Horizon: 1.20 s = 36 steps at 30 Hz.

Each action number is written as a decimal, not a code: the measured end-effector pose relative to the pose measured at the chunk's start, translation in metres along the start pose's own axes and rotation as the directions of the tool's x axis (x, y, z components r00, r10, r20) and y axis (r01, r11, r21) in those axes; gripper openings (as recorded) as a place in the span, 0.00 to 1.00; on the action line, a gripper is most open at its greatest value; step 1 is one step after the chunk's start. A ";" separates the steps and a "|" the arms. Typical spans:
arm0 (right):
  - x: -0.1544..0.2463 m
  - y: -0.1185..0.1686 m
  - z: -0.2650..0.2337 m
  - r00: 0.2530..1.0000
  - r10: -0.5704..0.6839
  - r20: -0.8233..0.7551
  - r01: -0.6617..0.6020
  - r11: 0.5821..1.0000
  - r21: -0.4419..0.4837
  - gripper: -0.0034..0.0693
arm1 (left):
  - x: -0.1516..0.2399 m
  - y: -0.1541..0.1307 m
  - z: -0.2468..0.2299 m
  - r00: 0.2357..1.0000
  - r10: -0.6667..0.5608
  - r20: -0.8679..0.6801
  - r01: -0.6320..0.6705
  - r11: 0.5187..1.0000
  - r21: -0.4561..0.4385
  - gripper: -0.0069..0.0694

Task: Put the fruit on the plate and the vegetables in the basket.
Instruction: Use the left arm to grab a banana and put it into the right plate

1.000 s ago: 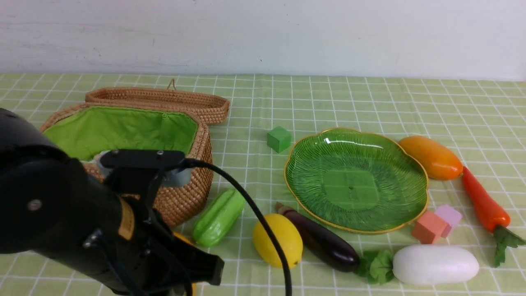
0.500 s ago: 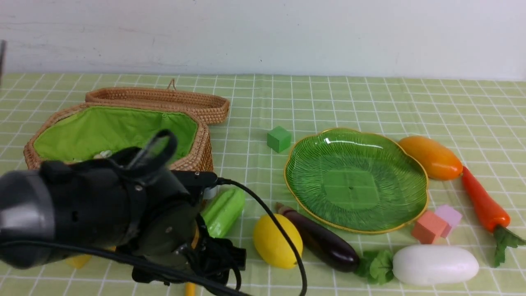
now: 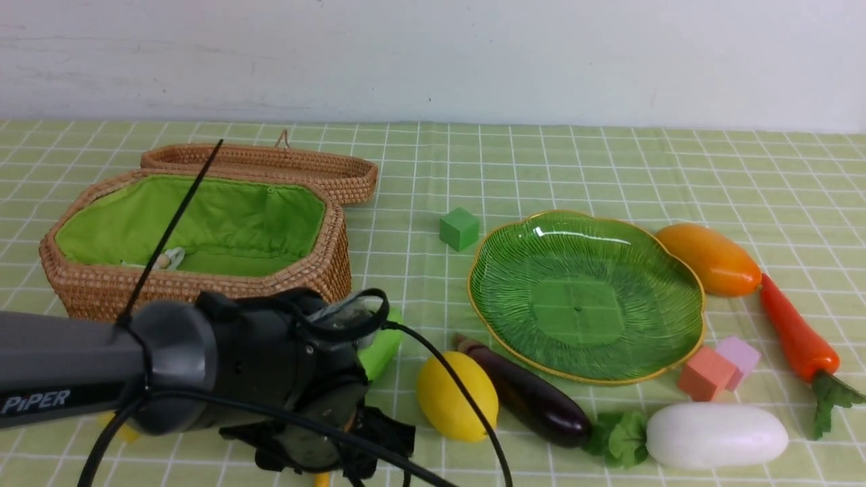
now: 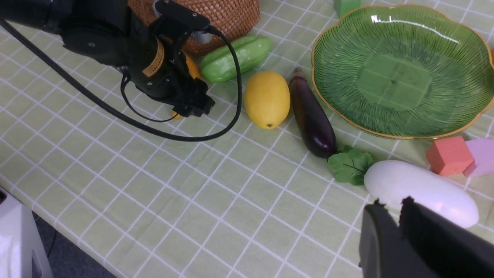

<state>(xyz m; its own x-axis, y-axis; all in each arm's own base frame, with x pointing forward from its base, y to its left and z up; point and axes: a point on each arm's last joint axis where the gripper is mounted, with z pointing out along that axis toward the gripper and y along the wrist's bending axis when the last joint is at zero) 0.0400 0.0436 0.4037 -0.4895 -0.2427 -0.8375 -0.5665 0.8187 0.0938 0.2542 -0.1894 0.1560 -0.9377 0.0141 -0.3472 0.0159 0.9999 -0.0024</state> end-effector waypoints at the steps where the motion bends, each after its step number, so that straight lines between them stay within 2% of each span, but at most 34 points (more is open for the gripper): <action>1: 0.000 0.000 0.000 1.000 -0.002 0.000 0.002 1.000 0.000 0.17 | 0.000 -0.001 0.000 1.000 -0.001 0.001 0.001 1.000 0.004 0.52; 4: 0.000 0.000 0.000 1.000 -0.006 0.000 0.006 1.000 -0.001 0.17 | 0.001 0.001 0.000 1.000 -0.003 -0.006 0.003 1.000 -0.008 0.35; 13: 0.000 0.000 0.000 1.000 -0.010 0.000 0.010 1.000 -0.001 0.18 | 0.008 0.009 -0.007 0.996 -0.032 -0.086 0.024 0.996 -0.084 0.35; 21: 0.000 0.000 0.000 1.000 -0.010 0.000 0.010 1.000 -0.001 0.18 | 0.011 0.020 -0.060 0.991 -0.094 -0.094 0.092 0.995 -0.027 0.35; 24: 0.000 0.000 0.000 1.000 -0.010 0.002 0.010 1.000 0.000 0.18 | 0.013 0.025 -0.079 0.991 -0.097 -0.087 0.098 0.995 0.003 0.35; 30: -0.007 0.001 0.000 0.997 -0.001 0.073 0.002 1.000 -0.011 0.18 | 0.018 0.035 -0.125 0.998 -0.057 -0.022 0.060 0.987 0.146 0.35; 33: -0.011 0.002 -0.001 0.993 -0.008 0.120 0.010 1.000 -0.016 0.18 | 0.020 0.038 -0.150 0.998 0.044 0.043 -0.053 0.973 0.224 0.35; 36: -0.017 0.001 -0.002 0.982 -0.021 0.186 0.023 1.000 -0.009 0.18 | 0.012 0.033 -0.177 0.974 0.174 0.143 -0.211 0.928 0.306 0.35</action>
<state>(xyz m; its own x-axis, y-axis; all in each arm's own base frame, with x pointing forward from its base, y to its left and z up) 0.0465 0.0479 0.4188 -0.3453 -0.1587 -0.9250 -0.5838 0.8080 0.0794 0.1818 -0.1544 0.3174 -0.8611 0.1868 -0.4729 0.3187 0.9230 -0.2157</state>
